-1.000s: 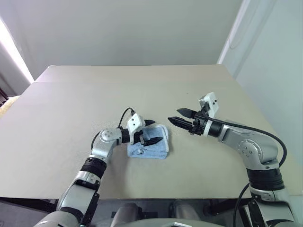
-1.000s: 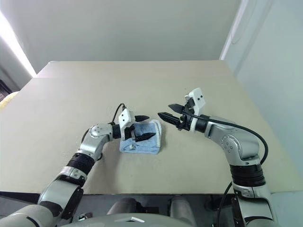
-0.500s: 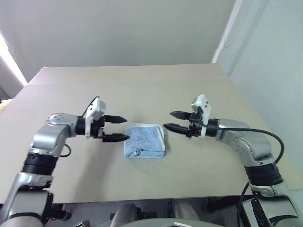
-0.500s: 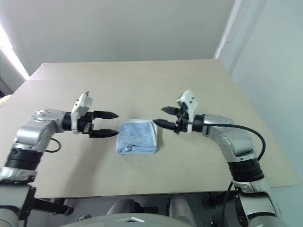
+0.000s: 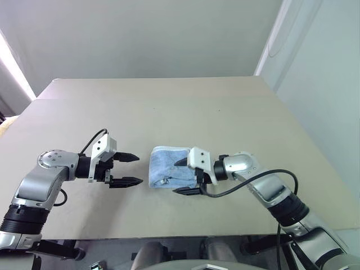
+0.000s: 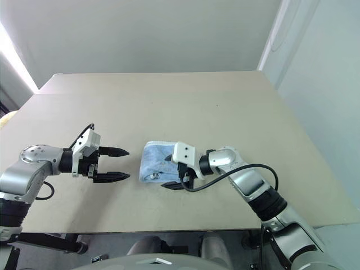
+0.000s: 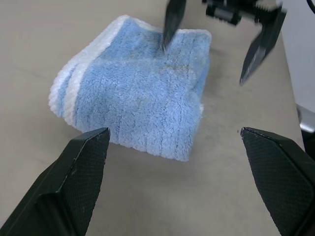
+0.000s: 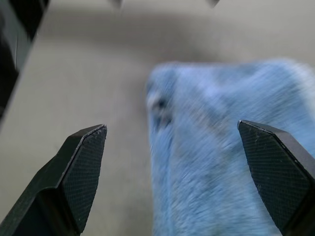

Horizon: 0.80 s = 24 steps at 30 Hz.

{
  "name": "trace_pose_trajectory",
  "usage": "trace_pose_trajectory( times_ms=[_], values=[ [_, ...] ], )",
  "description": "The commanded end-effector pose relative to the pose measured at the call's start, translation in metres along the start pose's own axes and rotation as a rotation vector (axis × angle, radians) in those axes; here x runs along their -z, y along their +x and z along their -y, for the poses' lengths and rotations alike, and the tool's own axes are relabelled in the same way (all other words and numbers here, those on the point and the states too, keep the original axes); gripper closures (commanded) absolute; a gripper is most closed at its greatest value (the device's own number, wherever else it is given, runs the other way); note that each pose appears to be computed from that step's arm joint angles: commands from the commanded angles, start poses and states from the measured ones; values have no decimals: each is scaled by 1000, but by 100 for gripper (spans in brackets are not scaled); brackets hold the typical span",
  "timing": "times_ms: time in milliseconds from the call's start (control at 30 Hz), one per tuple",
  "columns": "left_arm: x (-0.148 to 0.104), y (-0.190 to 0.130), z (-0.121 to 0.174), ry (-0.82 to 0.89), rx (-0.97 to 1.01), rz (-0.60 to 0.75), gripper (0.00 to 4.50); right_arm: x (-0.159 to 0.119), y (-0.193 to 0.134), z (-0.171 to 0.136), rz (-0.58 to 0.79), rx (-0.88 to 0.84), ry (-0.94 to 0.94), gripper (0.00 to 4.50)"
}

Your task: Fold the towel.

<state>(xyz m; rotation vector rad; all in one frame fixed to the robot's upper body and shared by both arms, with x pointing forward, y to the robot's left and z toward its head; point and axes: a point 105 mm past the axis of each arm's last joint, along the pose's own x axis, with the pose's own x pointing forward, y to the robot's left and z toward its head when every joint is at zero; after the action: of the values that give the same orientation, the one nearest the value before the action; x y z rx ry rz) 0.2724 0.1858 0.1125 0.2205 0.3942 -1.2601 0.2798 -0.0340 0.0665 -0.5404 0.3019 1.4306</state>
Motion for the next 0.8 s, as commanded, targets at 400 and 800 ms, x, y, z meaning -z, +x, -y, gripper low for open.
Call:
trace_pose_trajectory(
  times_ms=[400,800],
  values=[
    [-7,-7,-6,45,-54,21,0,15,18,28,-125,117,-205,91],
    [-8,-3,-9,44,-63,16,0,6,18,23,-96,123,-182,448]
  ],
)
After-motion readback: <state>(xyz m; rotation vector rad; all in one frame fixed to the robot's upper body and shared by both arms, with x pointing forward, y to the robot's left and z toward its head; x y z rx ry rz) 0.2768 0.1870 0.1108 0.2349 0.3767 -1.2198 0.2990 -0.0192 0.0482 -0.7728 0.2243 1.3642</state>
